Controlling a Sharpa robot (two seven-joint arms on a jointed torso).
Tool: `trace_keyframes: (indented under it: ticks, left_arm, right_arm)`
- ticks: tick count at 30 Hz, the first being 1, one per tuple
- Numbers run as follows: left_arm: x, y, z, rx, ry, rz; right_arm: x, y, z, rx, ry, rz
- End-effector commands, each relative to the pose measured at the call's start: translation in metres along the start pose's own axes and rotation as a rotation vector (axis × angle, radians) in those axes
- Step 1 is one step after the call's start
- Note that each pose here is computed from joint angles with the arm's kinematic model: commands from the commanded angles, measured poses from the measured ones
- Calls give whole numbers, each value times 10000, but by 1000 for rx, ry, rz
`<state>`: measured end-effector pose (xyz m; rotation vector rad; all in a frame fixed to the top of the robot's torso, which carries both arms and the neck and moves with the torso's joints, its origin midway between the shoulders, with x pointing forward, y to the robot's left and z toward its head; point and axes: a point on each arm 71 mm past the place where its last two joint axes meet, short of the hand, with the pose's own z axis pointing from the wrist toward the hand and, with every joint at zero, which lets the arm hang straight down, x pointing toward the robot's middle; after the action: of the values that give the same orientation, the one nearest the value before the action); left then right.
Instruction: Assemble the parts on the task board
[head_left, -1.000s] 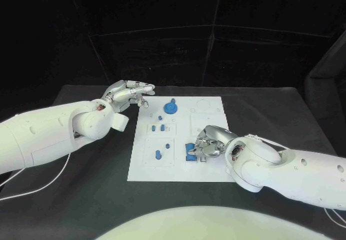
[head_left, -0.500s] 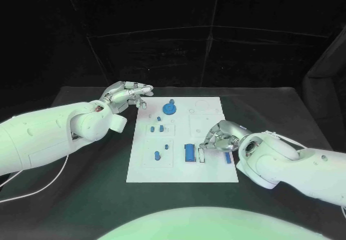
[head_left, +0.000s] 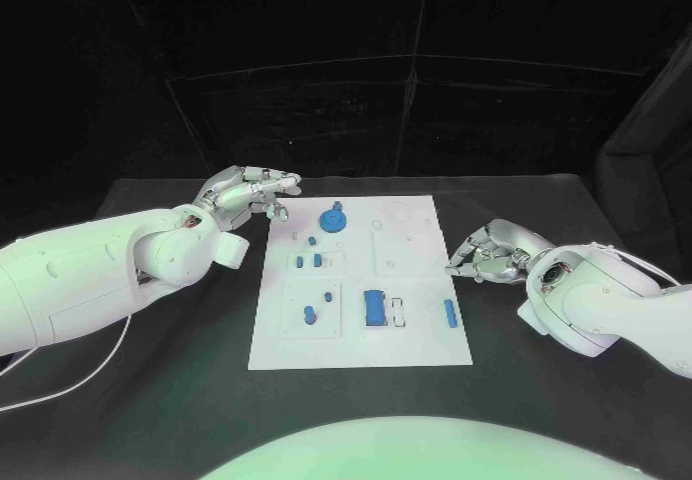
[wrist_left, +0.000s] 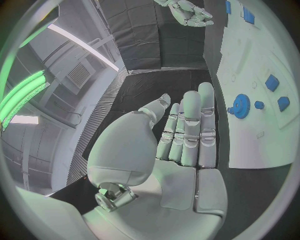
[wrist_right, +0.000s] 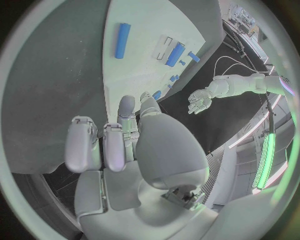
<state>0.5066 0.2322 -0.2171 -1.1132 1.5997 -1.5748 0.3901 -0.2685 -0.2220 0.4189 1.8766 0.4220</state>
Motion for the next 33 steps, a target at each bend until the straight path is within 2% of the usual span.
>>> trace_keyframes:
  ticks: [1, 19, 33]
  left_arm:
    - [9, -17, -1, 14, 8, 0]
    - [-4, -20, -7, 19, 1, 2]
    - [-14, -18, -5, 17, 1, 2]
  right_arm:
    - [31, -1, 20, -21, 40, -113]
    - [287, 8, -21, 28, 181, -299]
    - [364, 47, -32, 30, 215, -333]
